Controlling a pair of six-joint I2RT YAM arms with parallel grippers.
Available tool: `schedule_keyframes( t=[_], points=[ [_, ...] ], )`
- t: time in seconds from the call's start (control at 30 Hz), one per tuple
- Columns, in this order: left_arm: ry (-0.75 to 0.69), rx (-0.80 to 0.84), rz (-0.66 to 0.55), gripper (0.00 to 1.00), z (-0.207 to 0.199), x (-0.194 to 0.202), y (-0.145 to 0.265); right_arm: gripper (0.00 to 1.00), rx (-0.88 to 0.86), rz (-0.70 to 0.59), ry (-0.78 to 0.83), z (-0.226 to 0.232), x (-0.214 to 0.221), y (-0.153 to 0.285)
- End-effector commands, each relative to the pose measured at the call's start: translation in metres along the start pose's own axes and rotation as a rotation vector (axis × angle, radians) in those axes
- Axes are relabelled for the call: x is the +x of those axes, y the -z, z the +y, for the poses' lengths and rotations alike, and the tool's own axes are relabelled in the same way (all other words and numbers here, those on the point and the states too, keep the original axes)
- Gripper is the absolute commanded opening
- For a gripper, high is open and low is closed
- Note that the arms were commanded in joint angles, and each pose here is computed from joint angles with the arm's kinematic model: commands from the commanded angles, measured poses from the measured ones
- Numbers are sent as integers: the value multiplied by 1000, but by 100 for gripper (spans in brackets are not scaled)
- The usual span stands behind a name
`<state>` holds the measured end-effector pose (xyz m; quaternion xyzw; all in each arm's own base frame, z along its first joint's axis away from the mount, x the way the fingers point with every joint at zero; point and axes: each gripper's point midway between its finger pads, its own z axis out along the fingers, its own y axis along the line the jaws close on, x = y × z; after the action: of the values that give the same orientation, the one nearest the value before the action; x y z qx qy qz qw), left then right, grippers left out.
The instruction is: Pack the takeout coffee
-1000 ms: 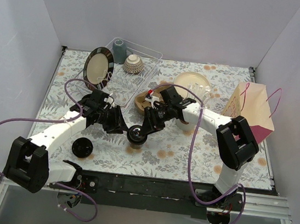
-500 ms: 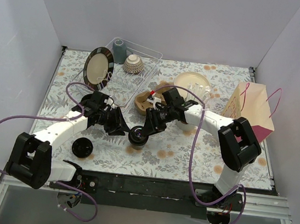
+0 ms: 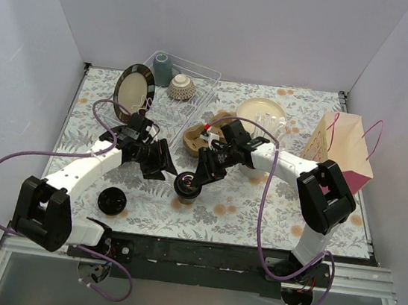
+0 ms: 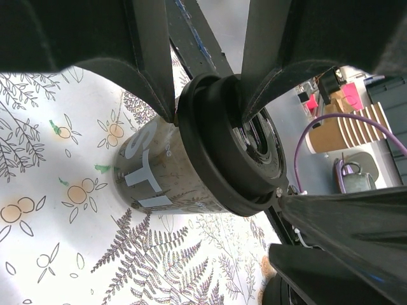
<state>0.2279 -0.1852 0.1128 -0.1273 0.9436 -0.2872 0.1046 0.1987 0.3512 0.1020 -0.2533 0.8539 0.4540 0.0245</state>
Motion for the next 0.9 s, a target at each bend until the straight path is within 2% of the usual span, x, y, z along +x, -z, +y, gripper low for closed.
schedule_keyframes(
  t=[0.0,0.23,0.43,0.63,0.87],
  points=[
    [-30,-7,-31,50,-3,2,19,33,160,59,-52,-39,23,-12],
    [25,66,-4,48,6,31,18,33,158,54,-67,-38,22,-13],
    [11,151,-45,48,-5,26,15,33,152,51,-73,-37,20,-14],
    [23,80,-38,46,15,25,-4,33,143,45,-78,-35,18,-15],
    [92,-87,44,44,57,41,-27,32,149,59,-81,-40,24,-17]
  ],
)
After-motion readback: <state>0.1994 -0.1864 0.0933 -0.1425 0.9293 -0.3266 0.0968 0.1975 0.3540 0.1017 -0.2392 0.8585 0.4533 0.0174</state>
